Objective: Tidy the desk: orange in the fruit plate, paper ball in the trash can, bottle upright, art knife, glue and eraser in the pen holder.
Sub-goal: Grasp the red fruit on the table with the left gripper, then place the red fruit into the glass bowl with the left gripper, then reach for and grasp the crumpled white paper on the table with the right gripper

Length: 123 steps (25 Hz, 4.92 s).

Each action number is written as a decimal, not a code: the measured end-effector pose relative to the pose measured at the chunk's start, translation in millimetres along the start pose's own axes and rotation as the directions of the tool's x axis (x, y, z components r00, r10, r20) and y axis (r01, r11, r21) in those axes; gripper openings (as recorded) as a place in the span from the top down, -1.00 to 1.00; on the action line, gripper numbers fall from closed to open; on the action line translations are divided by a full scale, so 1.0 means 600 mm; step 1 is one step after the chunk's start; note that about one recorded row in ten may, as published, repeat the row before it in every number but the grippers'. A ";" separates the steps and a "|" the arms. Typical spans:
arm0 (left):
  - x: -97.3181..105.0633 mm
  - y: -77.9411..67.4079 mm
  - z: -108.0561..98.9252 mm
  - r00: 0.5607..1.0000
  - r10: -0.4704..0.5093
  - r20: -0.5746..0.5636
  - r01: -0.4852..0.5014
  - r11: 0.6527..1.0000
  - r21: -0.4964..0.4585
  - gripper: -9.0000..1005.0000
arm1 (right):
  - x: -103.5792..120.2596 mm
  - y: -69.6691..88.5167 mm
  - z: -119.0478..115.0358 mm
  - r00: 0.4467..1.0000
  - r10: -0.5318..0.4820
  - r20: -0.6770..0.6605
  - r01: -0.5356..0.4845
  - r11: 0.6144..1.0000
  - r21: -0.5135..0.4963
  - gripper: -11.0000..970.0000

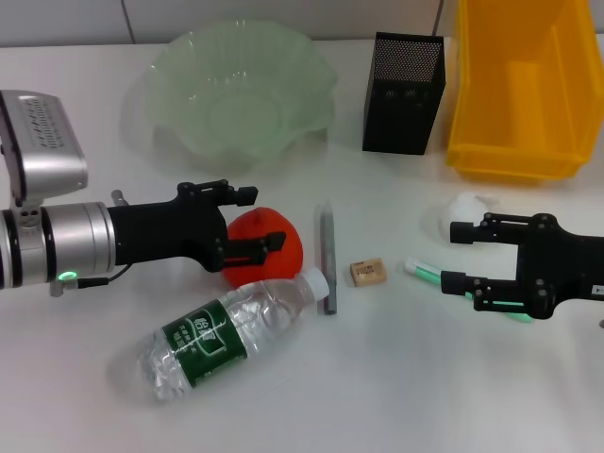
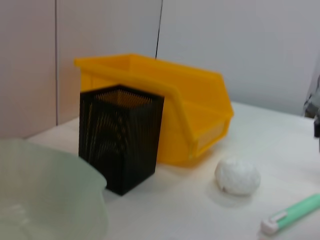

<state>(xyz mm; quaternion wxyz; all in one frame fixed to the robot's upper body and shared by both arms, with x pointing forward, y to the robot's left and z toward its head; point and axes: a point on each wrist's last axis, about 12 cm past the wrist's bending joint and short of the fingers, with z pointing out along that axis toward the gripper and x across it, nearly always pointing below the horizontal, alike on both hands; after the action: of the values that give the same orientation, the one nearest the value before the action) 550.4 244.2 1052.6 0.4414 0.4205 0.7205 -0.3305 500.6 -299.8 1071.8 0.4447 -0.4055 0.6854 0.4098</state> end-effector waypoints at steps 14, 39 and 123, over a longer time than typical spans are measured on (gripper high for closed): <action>0.004 0.005 0.014 0.997 0.019 -0.070 -0.021 1.000 -0.019 -0.28 | -0.004 -0.004 -0.003 1.000 -0.004 0.015 0.004 1.000 0.016 -0.44; -0.085 0.050 -0.033 0.871 -0.092 0.482 0.183 0.972 -0.145 0.71 | -0.002 -0.002 -0.001 1.000 -0.008 0.019 0.007 1.000 0.016 -0.45; -0.018 -0.018 -0.052 0.987 0.018 0.159 -0.038 0.992 0.120 -0.68 | -0.213 -0.102 0.138 0.615 0.185 -0.767 0.112 0.942 0.318 -0.38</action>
<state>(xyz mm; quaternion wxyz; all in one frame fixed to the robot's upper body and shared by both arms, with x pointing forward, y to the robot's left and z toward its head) 532.0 262.6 1075.8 0.4748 0.4294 0.6556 -0.4004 615.0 -219.7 1157.6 0.1522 -0.4479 0.8777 0.0768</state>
